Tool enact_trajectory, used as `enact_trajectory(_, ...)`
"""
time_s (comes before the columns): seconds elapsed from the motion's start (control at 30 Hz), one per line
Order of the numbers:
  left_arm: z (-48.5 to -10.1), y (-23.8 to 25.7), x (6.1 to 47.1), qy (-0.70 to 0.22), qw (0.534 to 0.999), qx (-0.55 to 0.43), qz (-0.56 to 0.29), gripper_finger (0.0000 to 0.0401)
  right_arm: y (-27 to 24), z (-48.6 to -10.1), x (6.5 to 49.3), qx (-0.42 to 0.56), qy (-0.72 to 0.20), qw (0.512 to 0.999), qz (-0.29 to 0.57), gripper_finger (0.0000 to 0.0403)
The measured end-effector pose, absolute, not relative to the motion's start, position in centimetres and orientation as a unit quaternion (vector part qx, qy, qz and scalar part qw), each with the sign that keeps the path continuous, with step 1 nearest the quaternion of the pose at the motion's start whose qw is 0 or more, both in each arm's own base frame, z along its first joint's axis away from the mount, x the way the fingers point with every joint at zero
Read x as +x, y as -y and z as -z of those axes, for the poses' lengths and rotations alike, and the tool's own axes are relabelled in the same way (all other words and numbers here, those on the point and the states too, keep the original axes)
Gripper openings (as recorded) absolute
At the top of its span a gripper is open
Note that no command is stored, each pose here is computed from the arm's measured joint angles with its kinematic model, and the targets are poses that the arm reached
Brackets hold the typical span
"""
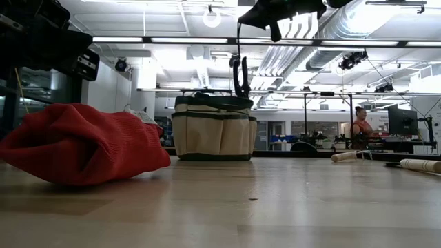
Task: Pick & Place Garden tools in Gardening bag
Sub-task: Put the green shears into the white gardening bag
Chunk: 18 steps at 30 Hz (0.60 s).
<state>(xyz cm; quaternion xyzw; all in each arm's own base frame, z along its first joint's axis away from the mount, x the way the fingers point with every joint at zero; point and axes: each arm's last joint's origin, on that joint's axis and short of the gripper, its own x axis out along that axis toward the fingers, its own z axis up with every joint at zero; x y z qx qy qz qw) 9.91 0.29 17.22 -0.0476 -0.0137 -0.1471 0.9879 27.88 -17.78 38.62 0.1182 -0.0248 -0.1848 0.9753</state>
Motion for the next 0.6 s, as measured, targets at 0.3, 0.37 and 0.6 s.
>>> enact_trajectory(0.3, -17.22, -0.29, 9.91, 0.014, 0.988, -0.048, 0.147, 0.0000, 17.48, -38.62, 28.08, 0.160, 0.034, 0.968, 0.190, 0.0004)
enact_trajectory(0.37, -17.22, -0.29, 9.91, 0.013, 0.988, -0.048, 0.147, 0.0000, 17.44, -38.55, 28.11, 0.165, 0.032, 0.967, 0.191, 0.0004)
enact_trajectory(0.6, -17.22, -0.29, 9.91, 0.014, 0.988, -0.048, 0.148, 0.0000, 17.48, -37.74, 28.04, 0.181, -0.005, 0.961, 0.210, 0.0004)
